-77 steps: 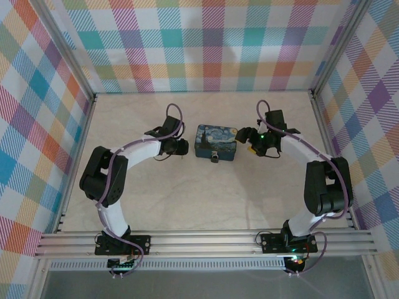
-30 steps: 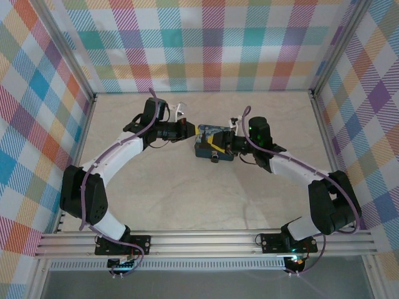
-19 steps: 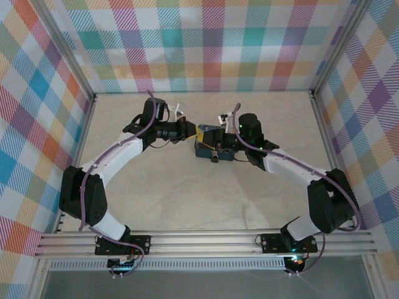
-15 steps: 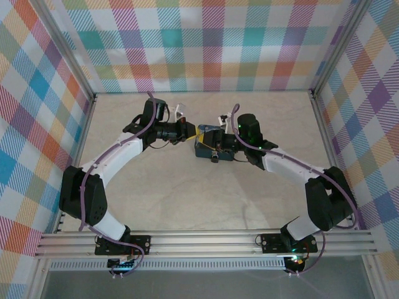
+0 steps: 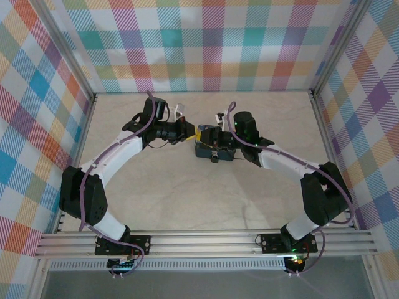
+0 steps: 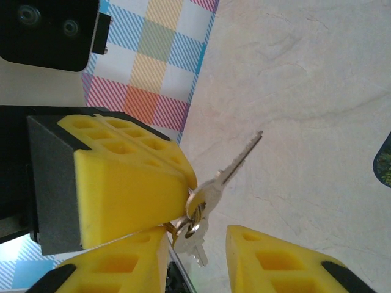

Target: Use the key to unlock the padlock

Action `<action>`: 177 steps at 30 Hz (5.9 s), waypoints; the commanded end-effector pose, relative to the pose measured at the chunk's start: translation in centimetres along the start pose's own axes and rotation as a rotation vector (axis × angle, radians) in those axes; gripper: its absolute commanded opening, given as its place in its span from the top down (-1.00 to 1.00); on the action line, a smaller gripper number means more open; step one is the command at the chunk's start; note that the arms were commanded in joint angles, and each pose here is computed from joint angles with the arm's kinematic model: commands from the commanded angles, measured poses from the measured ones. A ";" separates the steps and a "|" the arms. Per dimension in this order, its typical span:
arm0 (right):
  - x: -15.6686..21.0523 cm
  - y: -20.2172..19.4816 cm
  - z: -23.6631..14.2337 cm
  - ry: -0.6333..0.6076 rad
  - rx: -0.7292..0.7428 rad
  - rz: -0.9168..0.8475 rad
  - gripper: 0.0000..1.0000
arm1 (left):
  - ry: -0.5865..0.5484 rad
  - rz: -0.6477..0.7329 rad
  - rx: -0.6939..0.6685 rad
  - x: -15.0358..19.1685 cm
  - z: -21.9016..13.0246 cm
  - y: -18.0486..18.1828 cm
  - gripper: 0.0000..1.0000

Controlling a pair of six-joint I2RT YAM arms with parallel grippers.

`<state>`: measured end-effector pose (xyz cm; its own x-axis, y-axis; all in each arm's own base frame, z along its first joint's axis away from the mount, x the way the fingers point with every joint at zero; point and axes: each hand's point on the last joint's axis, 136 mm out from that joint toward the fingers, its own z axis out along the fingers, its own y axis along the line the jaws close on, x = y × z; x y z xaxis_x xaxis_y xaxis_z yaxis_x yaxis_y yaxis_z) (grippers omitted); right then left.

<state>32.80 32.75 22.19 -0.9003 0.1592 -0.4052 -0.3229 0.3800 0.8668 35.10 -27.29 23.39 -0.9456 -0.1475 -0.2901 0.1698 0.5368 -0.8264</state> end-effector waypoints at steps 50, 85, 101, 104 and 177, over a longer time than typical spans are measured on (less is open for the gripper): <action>-0.7 -3.2 1.2 -0.105 -0.052 0.250 0.90 | -0.146 -0.174 -0.123 1.0 -2.7 2.5 -0.12; -1.7 0.7 1.6 -0.091 -0.221 0.338 0.88 | -0.185 -0.352 -0.015 0.9 -0.5 3.4 0.26; -1.0 0.9 2.3 -0.067 -0.242 0.359 0.85 | -0.191 -0.320 -0.034 0.7 -0.6 3.6 0.97; -0.6 0.3 2.1 -0.072 -0.225 0.352 0.71 | -0.161 -0.208 -0.097 1.0 -1.0 4.0 1.00; 7.4 1.3 -3.9 0.277 -0.304 -0.392 1.00 | 0.338 0.406 0.201 6.4 -1.6 -1.8 0.04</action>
<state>24.15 30.65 19.83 -0.7472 -0.2620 -0.6107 -0.6482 0.0848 0.7567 28.15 -28.05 22.25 -0.8314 0.3728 -0.4121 0.5337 0.3291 -0.7790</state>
